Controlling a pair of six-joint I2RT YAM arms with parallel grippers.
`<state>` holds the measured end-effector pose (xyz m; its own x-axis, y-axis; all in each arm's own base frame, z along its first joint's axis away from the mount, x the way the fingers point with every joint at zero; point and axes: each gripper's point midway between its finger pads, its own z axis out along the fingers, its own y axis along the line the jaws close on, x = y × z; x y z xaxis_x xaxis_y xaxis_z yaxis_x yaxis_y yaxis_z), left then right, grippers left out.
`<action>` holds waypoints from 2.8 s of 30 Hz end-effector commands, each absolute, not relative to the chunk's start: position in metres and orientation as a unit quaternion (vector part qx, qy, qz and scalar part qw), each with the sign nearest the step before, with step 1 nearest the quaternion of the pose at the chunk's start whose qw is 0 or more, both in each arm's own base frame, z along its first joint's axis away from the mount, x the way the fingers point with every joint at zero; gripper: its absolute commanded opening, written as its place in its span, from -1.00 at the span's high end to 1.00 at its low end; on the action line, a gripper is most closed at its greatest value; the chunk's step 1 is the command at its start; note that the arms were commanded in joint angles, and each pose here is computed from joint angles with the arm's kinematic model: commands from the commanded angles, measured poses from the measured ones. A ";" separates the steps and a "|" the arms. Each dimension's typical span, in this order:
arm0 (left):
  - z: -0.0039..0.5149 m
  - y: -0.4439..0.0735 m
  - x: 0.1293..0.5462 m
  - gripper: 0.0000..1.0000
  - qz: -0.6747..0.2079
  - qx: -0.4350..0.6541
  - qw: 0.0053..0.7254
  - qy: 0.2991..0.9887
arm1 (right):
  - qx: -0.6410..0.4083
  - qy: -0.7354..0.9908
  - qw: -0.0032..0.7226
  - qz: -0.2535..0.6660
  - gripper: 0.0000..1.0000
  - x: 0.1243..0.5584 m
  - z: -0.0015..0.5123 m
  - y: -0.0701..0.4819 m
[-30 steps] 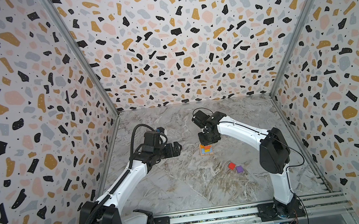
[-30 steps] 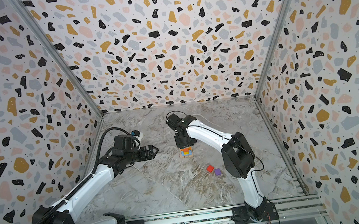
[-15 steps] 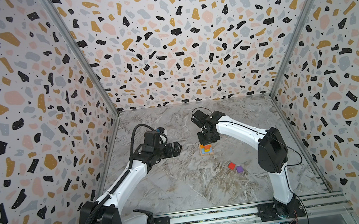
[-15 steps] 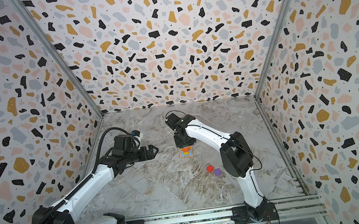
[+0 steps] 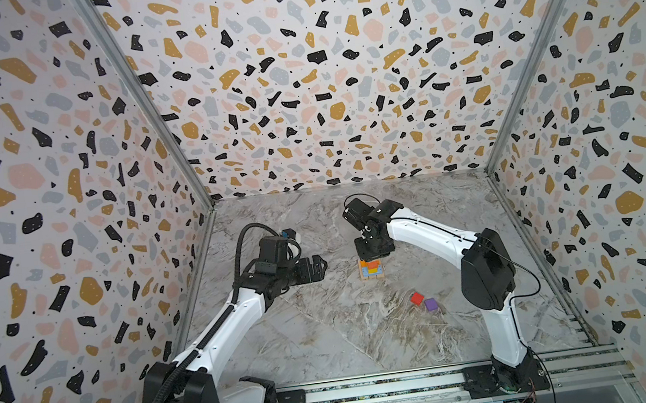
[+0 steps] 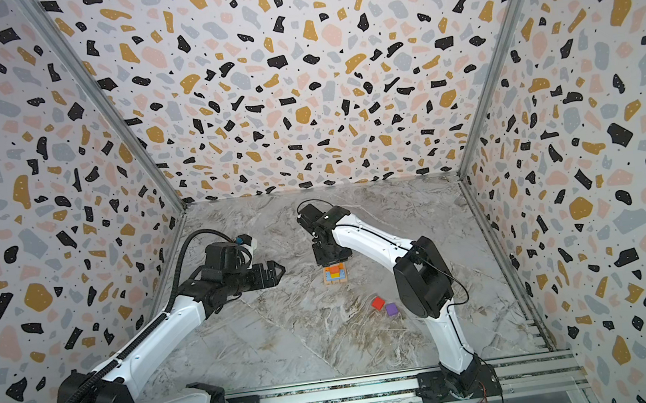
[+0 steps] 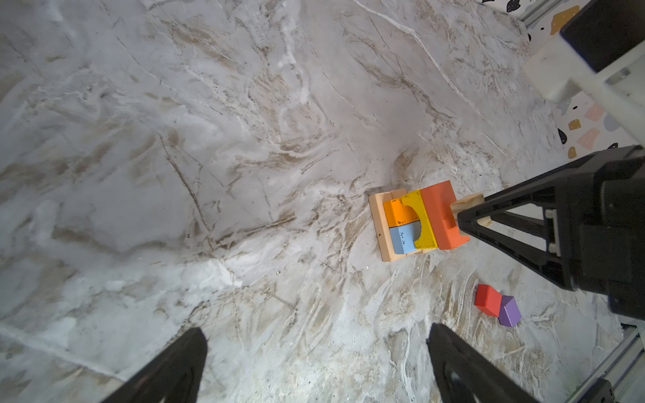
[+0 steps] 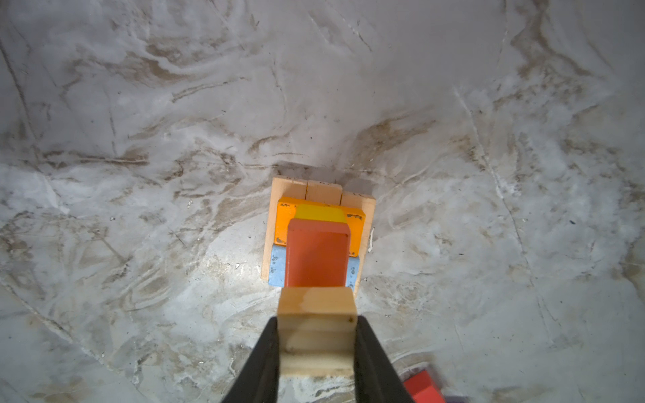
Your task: Build the wood block tower
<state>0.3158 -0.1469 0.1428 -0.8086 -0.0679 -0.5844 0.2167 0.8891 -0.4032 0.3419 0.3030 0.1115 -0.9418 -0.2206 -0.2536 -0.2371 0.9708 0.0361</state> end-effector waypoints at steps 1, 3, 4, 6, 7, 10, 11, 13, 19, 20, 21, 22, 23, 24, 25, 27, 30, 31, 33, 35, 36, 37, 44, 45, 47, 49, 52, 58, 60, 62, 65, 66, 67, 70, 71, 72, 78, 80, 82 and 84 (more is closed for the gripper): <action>0.149 -0.149 0.317 -1.00 -0.241 0.045 0.320 0.915 | -0.122 0.983 0.132 0.036 0.36 0.343 0.123 0.307; 0.149 -0.149 0.317 -1.00 -0.242 0.045 0.320 0.915 | -0.123 0.983 0.130 0.034 0.36 0.343 0.121 0.307; 0.149 -0.149 0.317 -1.00 -0.241 0.045 0.320 0.915 | -0.123 0.983 0.129 0.034 0.36 0.343 0.122 0.308; 0.150 -0.149 0.317 -1.00 -0.242 0.045 0.320 0.915 | -0.124 0.983 0.129 0.033 0.36 0.343 0.121 0.308; 0.150 -0.149 0.317 -1.00 -0.242 0.045 0.321 0.915 | -0.123 0.983 0.129 0.032 0.37 0.343 0.121 0.308; 0.150 -0.149 0.317 -1.00 -0.242 0.045 0.321 0.915 | -0.124 0.984 0.128 0.029 0.36 0.343 0.120 0.307; 0.149 -0.149 0.317 -1.00 -0.242 0.046 0.320 0.915 | -0.124 0.984 0.128 0.029 0.36 0.343 0.119 0.307; 0.149 -0.149 0.317 -1.00 -0.242 0.045 0.320 0.915 | -0.124 0.984 0.128 0.029 0.37 0.342 0.119 0.308; 0.150 -0.149 0.317 -1.00 -0.242 0.046 0.320 0.915 | -0.124 0.984 0.128 0.028 0.36 0.342 0.120 0.307; 0.150 -0.149 0.317 -1.00 -0.242 0.046 0.321 0.915 | -0.124 0.984 0.128 0.027 0.34 0.342 0.120 0.307; 0.150 -0.149 0.317 -1.00 -0.242 0.046 0.320 0.915 | -0.124 0.984 0.129 0.027 0.31 0.343 0.120 0.307; 0.150 -0.150 0.317 -1.00 -0.242 0.046 0.321 0.915 | -0.125 0.984 0.127 0.026 0.29 0.342 0.119 0.307; 0.150 -0.149 0.317 -1.00 -0.242 0.045 0.321 0.915 | -0.125 0.984 0.128 0.027 0.28 0.342 0.120 0.307; 0.149 -0.149 0.317 -1.00 -0.242 0.046 0.320 0.915 | -0.124 0.983 0.129 0.027 0.23 0.343 0.121 0.307; 0.149 -0.149 0.317 -0.99 -0.242 0.045 0.320 0.915 | -0.124 0.983 0.129 0.025 0.19 0.343 0.121 0.306; 0.149 -0.149 0.317 -1.00 -0.242 0.045 0.319 0.915 | -0.124 0.983 0.130 0.026 0.18 0.343 0.121 0.306; 0.149 -0.149 0.317 -1.00 -0.242 0.046 0.320 0.915 | -0.126 0.983 0.131 0.029 0.17 0.344 0.122 0.308; 0.150 -0.149 0.317 -1.00 -0.242 0.046 0.321 0.914 | -0.125 0.983 0.131 0.030 0.16 0.344 0.123 0.308; 0.150 -0.149 0.317 -1.00 -0.242 0.046 0.321 0.915 | -0.127 0.982 0.132 0.032 0.13 0.344 0.125 0.310; 0.150 -0.149 0.317 -1.00 -0.242 0.045 0.320 0.915 | -0.128 0.982 0.135 0.033 0.11 0.345 0.127 0.311; 0.150 -0.149 0.317 -1.00 -0.242 0.046 0.321 0.914 | -0.128 0.982 0.135 0.033 0.10 0.345 0.128 0.311; 0.150 -0.150 0.317 -1.00 -0.243 0.046 0.322 0.914 | -0.128 0.982 0.137 0.034 0.09 0.345 0.130 0.312; 0.150 -0.149 0.317 -1.00 -0.242 0.046 0.321 0.915 | -0.130 0.980 0.148 0.032 -0.10 0.348 0.142 0.311; 0.150 -0.149 0.317 -0.99 -0.241 0.046 0.321 0.915 | -0.131 0.980 0.150 0.033 -0.13 0.347 0.144 0.310; 0.150 -0.149 0.317 -1.00 -0.240 0.046 0.321 0.915 | -0.132 0.979 0.152 0.034 -0.19 0.346 0.147 0.310; 0.150 -0.149 0.317 -1.00 -0.241 0.046 0.321 0.915 | -0.134 0.979 0.153 0.034 -0.27 0.345 0.151 0.308; 0.149 -0.149 0.317 -1.00 -0.241 0.046 0.321 0.915 | -0.138 0.977 0.155 0.036 -0.39 0.342 0.155 0.305; 0.149 -0.149 0.317 -1.00 -0.241 0.046 0.320 0.915 | -0.149 0.975 0.160 0.036 -0.53 0.332 0.164 0.295; 0.148 -0.149 0.317 -1.00 -0.241 0.046 0.318 0.916 | -0.154 0.975 0.159 0.036 -0.57 0.329 0.164 0.293; 0.148 -0.149 0.317 -1.00 -0.241 0.045 0.318 0.916 | -0.156 0.974 0.158 0.036 -0.59 0.327 0.164 0.292; 0.147 -0.149 0.317 -0.99 -0.241 0.045 0.318 0.916 | -0.162 0.974 0.152 0.042 -0.59 0.326 0.160 0.295; 0.148 -0.149 0.317 -1.00 -0.241 0.045 0.319 0.916 | -0.163 0.974 0.151 0.044 -0.59 0.327 0.158 0.297; 0.147 -0.149 0.317 -1.00 -0.240 0.045 0.318 0.916 | -0.163 0.974 0.150 0.044 -0.59 0.328 0.156 0.298; 0.147 -0.149 0.317 -1.00 -0.241 0.045 0.317 0.916 | -0.162 0.975 0.144 0.040 -0.56 0.332 0.148 0.301; 0.147 -0.149 0.317 -1.00 -0.241 0.045 0.317 0.916 | -0.161 0.976 0.143 0.038 -0.54 0.333 0.144 0.302; 0.147 -0.149 0.317 -1.00 -0.240 0.045 0.317 0.917 | -0.159 0.976 0.141 0.037 -0.51 0.335 0.141 0.303; 0.147 -0.149 0.317 -1.00 -0.240 0.045 0.318 0.916 | -0.157 0.978 0.136 0.033 -0.49 0.339 0.131 0.305; 0.147 -0.149 0.317 -1.00 -0.240 0.045 0.317 0.916 | -0.154 0.978 0.137 0.029 -0.49 0.339 0.131 0.302; 0.147 -0.149 0.317 -1.00 -0.239 0.045 0.317 0.917 | -0.152 0.978 0.140 0.029 -0.49 0.337 0.133 0.299; 0.147 -0.149 0.317 -0.99 -0.239 0.045 0.318 0.917 | -0.152 0.977 0.143 0.032 -0.49 0.334 0.138 0.296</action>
<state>0.3152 -0.1478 0.1430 -0.8097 -0.0670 -0.5830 0.2201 0.8863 -0.4075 0.3376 0.3039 0.1177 -0.9197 -0.2977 -0.2560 -0.3118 0.9500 0.0153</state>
